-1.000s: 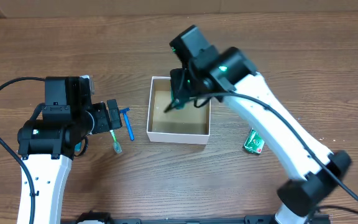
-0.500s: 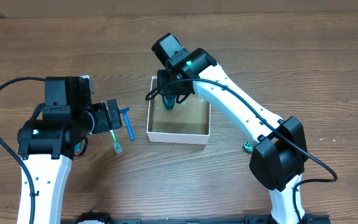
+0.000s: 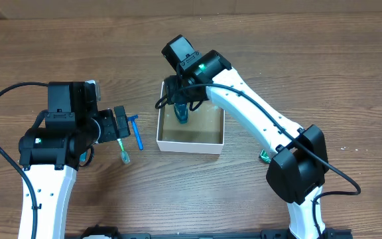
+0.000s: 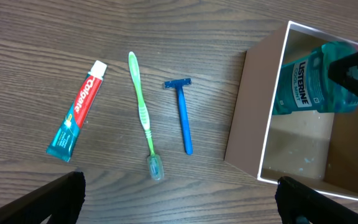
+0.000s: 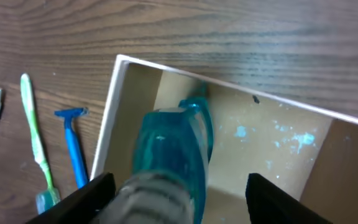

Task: Pack container
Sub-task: 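Carry the bottle into the box and release it upright, then move the right gripper to the green Dettol soap and grasp it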

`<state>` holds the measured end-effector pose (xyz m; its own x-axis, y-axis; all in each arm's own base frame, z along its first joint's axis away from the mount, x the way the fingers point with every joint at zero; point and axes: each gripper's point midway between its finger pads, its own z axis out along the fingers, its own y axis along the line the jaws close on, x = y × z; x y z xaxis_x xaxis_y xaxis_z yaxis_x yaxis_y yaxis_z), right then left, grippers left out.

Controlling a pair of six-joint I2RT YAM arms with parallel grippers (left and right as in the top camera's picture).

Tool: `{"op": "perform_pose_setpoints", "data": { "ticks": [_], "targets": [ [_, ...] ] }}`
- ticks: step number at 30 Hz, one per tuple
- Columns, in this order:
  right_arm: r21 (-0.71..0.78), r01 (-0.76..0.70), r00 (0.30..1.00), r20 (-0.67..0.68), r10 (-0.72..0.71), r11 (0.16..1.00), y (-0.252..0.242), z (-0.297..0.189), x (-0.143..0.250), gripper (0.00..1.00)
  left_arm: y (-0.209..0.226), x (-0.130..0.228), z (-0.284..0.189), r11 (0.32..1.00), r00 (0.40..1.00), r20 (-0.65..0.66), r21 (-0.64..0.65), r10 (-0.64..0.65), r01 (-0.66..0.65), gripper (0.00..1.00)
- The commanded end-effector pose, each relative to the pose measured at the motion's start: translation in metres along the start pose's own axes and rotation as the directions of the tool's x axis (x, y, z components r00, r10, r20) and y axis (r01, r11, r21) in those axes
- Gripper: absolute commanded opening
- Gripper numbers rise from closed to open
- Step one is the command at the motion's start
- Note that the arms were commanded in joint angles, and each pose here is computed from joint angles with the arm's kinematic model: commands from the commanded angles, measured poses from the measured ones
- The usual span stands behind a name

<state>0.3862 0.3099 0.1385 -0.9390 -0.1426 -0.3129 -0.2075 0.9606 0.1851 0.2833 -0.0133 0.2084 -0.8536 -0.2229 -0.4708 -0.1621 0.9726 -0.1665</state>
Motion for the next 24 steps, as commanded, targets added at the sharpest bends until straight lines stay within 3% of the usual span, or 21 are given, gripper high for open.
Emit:
{"op": "perform_pose_setpoints", "data": {
  "ticks": [1, 3, 5, 9, 13, 20, 24],
  "targets": [
    [-0.077, 0.089, 0.968, 0.243, -0.068, 0.993, 0.023, -0.111, -0.038, 0.73, -0.005, -0.009, -0.006, 1.0, 0.999, 0.032, 0.019, -0.001, 0.001, 1.0],
    [-0.014, 0.015, 0.929, 0.369, -0.009, 1.0, -0.003, -0.161, -0.054, 0.76, -0.005, -0.009, -0.006, 1.0, 0.999, 0.033, 0.017, -0.001, 0.001, 1.0],
    [0.088, -0.183, 0.888, 0.443, 0.127, 0.979, -0.059, -0.192, -0.058, 0.83, -0.005, -0.009, -0.006, 1.0, 0.999, 0.032, 0.017, -0.001, 0.001, 1.0],
    [0.246, -0.513, 0.834, 0.37, 0.41, 0.822, -0.187, -0.202, -0.024, 0.91, -0.005, -0.009, -0.006, 1.0, 0.999, 0.032, 0.017, -0.001, 0.001, 1.0],
    [0.308, -0.626, 0.78, 0.236, 0.58, 0.717, -0.258, -0.179, 0.013, 0.93, -0.005, -0.01, -0.006, 1.0, 0.999, 0.036, 0.017, -0.001, 0.0, 1.0],
    [0.365, -0.626, 0.754, 0.057, 0.655, 0.689, -0.275, -0.119, 0.075, 0.93, -0.005, -0.01, -0.006, 1.0, 0.999, 0.037, 0.017, -0.001, 0.0, 1.0],
    [0.31, -0.642, 0.756, 0.105, 0.646, 0.701, -0.266, -0.136, 0.109, 0.93, -0.005, -0.01, -0.006, 1.0, 0.999, 0.035, 0.017, -0.001, 0.0, 1.0]
  ]
}}
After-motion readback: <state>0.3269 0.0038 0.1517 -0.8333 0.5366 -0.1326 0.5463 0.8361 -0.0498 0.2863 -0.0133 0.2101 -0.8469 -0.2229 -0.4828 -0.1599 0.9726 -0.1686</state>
